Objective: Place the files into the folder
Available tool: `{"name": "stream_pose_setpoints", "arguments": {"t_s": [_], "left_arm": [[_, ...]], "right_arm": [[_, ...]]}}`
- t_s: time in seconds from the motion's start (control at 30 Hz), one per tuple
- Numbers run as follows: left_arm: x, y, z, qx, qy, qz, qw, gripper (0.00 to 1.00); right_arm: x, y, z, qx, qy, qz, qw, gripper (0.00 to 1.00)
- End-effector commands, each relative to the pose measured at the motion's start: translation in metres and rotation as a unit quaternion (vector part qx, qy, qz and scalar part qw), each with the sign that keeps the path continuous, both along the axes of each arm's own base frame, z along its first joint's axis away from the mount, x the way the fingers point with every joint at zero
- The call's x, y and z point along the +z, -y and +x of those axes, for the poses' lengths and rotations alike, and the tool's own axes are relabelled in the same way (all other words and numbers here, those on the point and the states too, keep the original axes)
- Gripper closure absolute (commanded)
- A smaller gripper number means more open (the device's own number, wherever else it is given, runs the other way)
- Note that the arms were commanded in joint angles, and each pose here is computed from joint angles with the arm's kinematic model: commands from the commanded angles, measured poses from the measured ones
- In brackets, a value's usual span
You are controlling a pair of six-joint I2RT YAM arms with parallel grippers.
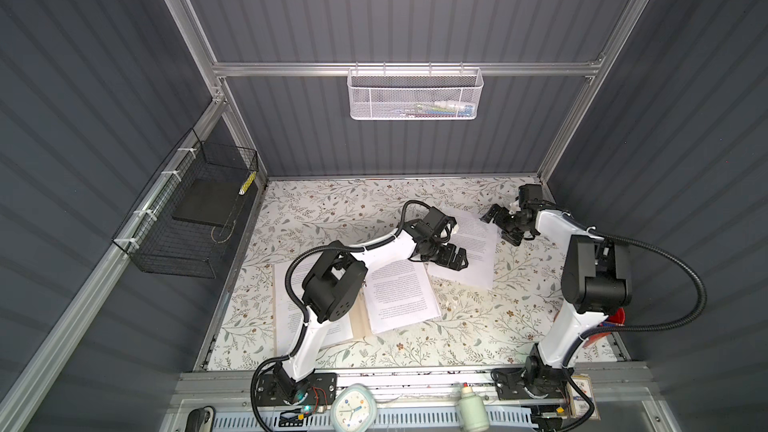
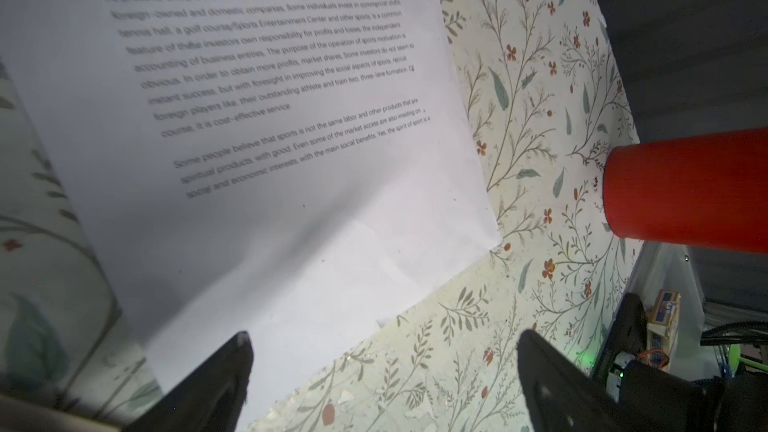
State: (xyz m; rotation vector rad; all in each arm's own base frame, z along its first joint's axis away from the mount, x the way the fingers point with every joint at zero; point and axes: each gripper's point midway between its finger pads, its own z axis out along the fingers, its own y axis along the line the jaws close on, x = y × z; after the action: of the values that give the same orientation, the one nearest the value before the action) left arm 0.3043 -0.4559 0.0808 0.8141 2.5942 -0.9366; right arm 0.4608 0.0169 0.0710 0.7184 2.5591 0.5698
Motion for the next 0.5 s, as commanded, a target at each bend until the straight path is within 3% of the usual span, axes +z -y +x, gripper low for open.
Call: {"name": "stream_pose_setpoints", "arguments": {"t_s": [0.0, 0.47], "left_arm": [[-0.011, 0.000, -0.010, -0.006, -0.031, 0.012, 0.999, 0.00], [-0.062, -0.020, -0.023, -0.001, -0.074, 0.078, 0.994, 0.00]], "right_arm": [[0.004, 0.008, 0.021, -0.004, 0.020, -0.008, 1.000, 0.01], [-0.015, 0.018, 0.066, -0.063, 0.061, 0.063, 0.994, 0.01]]}}
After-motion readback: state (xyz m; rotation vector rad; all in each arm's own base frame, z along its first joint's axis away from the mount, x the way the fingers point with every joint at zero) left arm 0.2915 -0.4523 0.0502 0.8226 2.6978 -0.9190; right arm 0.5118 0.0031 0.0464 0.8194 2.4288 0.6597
